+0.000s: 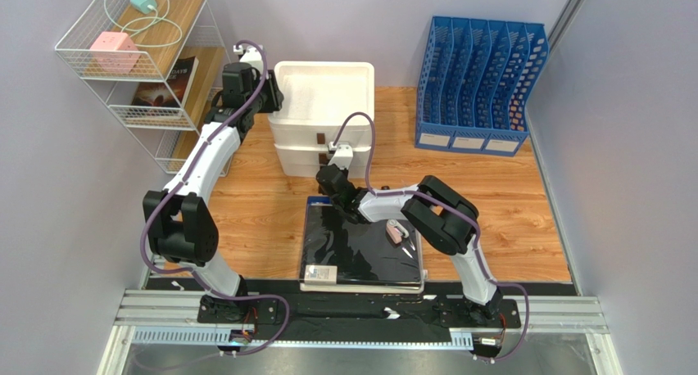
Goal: Organize the desk
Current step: Open the drawer in the storage box.
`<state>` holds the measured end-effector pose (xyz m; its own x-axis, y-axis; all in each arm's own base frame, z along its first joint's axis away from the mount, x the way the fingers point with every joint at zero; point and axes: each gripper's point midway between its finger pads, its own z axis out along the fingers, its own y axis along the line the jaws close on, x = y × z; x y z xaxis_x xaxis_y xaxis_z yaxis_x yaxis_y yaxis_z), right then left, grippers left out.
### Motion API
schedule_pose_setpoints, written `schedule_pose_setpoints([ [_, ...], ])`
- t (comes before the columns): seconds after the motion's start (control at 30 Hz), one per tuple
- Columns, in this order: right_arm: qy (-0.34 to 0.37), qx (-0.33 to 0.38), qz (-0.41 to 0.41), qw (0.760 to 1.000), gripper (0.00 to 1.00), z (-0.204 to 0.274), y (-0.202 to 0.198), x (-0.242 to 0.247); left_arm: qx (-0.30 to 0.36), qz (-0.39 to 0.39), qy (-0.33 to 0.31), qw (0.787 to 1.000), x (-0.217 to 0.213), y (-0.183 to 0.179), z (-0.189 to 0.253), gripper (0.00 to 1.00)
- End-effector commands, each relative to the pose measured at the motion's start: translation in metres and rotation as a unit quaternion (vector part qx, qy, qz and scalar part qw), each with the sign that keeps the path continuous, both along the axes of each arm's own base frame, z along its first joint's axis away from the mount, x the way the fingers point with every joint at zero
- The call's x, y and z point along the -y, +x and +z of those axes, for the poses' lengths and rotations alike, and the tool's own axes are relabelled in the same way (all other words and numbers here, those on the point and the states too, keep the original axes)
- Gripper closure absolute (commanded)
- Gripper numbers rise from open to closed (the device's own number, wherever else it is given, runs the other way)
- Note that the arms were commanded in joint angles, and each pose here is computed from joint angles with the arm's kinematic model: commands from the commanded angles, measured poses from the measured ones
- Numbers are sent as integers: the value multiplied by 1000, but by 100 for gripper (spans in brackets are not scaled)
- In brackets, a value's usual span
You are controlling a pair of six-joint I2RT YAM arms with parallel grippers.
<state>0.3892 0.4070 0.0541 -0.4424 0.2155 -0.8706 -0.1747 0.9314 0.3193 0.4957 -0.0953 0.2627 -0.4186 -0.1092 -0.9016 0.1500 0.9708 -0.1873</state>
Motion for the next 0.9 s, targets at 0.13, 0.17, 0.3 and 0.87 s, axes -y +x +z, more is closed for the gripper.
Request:
schedule_pose_setpoints([
  [0.13,38,38,-4,999,100,37,-25,1,-72,-38,-15,997,23,-26,-33,59],
  [0.17,39,39,-3,998,100,39,-31,3,-72,-37,-16,997,23,-24,-32,59],
  [0.3,42,45,3,998,100,44,-47,4,-73,-32,-15,997,22,-20,-34,59],
  [0.87,20,26,-12,999,29,23,1,-1,-65,-35,-12,997,21,-25,-30,61],
])
